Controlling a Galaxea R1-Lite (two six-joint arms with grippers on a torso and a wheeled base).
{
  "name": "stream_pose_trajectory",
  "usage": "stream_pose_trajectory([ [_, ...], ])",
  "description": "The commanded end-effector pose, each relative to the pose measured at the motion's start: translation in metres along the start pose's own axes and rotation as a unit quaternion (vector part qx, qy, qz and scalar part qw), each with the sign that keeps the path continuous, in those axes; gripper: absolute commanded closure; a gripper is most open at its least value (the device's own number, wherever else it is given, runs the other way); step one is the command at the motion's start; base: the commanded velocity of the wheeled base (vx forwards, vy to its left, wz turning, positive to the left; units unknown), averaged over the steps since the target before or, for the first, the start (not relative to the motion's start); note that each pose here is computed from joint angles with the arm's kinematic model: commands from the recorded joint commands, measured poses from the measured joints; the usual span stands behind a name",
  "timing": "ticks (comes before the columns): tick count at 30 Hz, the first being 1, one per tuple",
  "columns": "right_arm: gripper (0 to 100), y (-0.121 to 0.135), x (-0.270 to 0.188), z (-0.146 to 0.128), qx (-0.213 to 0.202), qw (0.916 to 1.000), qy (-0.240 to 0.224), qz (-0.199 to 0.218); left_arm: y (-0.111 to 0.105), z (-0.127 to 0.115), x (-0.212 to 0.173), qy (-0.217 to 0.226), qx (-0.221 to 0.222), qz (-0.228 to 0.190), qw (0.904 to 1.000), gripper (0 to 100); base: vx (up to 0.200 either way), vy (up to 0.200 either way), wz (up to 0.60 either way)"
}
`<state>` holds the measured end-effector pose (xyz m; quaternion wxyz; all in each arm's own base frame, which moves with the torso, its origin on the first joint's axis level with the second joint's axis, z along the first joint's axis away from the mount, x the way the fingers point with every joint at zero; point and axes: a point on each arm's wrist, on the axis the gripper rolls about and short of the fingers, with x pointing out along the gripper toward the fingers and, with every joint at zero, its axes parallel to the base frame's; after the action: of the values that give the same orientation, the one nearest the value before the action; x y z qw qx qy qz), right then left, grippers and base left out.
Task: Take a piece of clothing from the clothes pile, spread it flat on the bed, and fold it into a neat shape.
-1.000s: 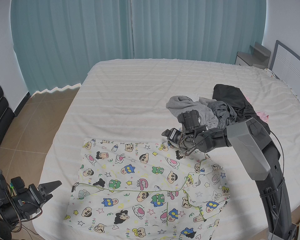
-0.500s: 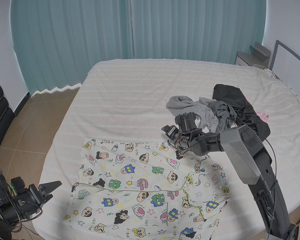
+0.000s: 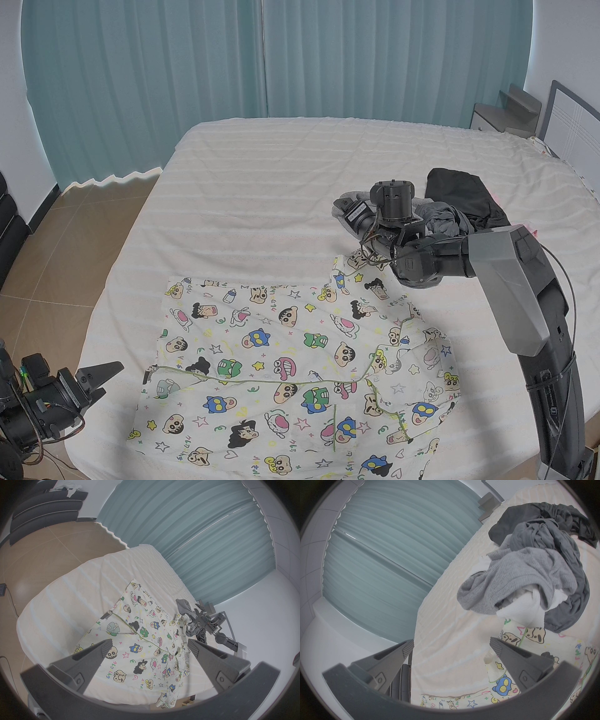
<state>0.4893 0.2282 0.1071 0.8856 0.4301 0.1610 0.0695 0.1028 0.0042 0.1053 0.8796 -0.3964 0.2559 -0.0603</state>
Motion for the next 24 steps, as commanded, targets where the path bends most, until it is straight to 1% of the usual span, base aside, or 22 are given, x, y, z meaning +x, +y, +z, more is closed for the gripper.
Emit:
stream_pose_trajectory([
  [1, 0, 0.016, -0.01, 0.014, 0.004, 0.9998, -0.013, 0.015, 0.0, 0.0, 0.0, -0.001, 0.0, -0.001, 1.0, 0, 0.0, 0.0, 0.0],
  [4, 0, 0.042, -0.028, 0.035, 0.01, 0.9984, -0.033, 0.045, 0.0, 0.001, 0.0, -0.002, 0.0, -0.001, 1.0, 0, 0.0, 0.0, 0.0],
  [7, 0, 0.087, -0.067, 0.074, 0.011, 0.9923, -0.065, 0.105, 0.0, 0.0, 0.0, -0.002, 0.001, -0.001, 1.0, 0, 0.0, 0.0, 0.0],
  [8, 0, 0.084, -0.08, 0.074, -0.005, 0.9939, -0.047, 0.099, 0.0, 0.0, 0.0, 0.0, 0.0, -0.001, 1.0, 0, 0.0, 0.0, 0.0],
  [10, 0, 0.07, -0.101, 0.066, -0.032, 0.9951, -0.007, 0.094, 0.0, -0.001, 0.0, 0.002, 0.0, -0.002, 1.0, 0, 0.0, 0.0, 0.0],
  [12, 0, 0.05, -0.126, 0.057, -0.06, 0.9934, 0.021, 0.096, 0.0, 0.0, 0.001, 0.005, -0.001, -0.001, 1.0, 0, 0.0, 0.0, 0.0],
  [15, 0, 0.014, -0.154, 0.038, -0.096, 0.9905, 0.044, 0.089, 0.0, 0.003, 0.004, 0.007, -0.002, 0.001, 1.0, 0, 0.0, 0.0, 0.0],
  [17, 0, -0.01, -0.174, 0.025, -0.115, 0.9892, 0.054, 0.073, -0.001, 0.007, 0.009, 0.013, -0.005, 0.004, 0.9999, 0, 0.0, 0.0, 0.0],
  [20, 0, -0.031, -0.202, 0.017, -0.123, 0.9883, 0.068, 0.059, 0.0, 0.013, 0.02, 0.033, -0.014, 0.012, 0.9993, 0, 0.0, 0.0, 0.0],
  [21, 0, -0.036, -0.213, 0.015, -0.124, 0.9882, 0.071, 0.057, 0.0, 0.018, 0.027, 0.039, -0.017, 0.016, 0.999, 0, 0.0, 0.0, 0.0],
  [22, 0, -0.036, -0.213, 0.015, -0.124, 0.9882, 0.071, 0.057, 0.0, 0.018, 0.027, 0.039, -0.017, 0.016, 0.999, 0, 0.0, 0.0, 0.0],
  [23, 0, -0.043, -0.231, 0.014, -0.123, 0.988, 0.075, 0.055, 0.0, 0.027, 0.04, 0.046, -0.022, 0.027, 0.9983, 0, 0.0, 0.0, 0.0],
  [24, 0, -0.047, -0.24, 0.013, -0.124, 0.9879, 0.078, 0.05, 0.001, 0.032, 0.048, 0.052, -0.026, 0.033, 0.9978, 0, 0.0, 0.0, 0.0],
])
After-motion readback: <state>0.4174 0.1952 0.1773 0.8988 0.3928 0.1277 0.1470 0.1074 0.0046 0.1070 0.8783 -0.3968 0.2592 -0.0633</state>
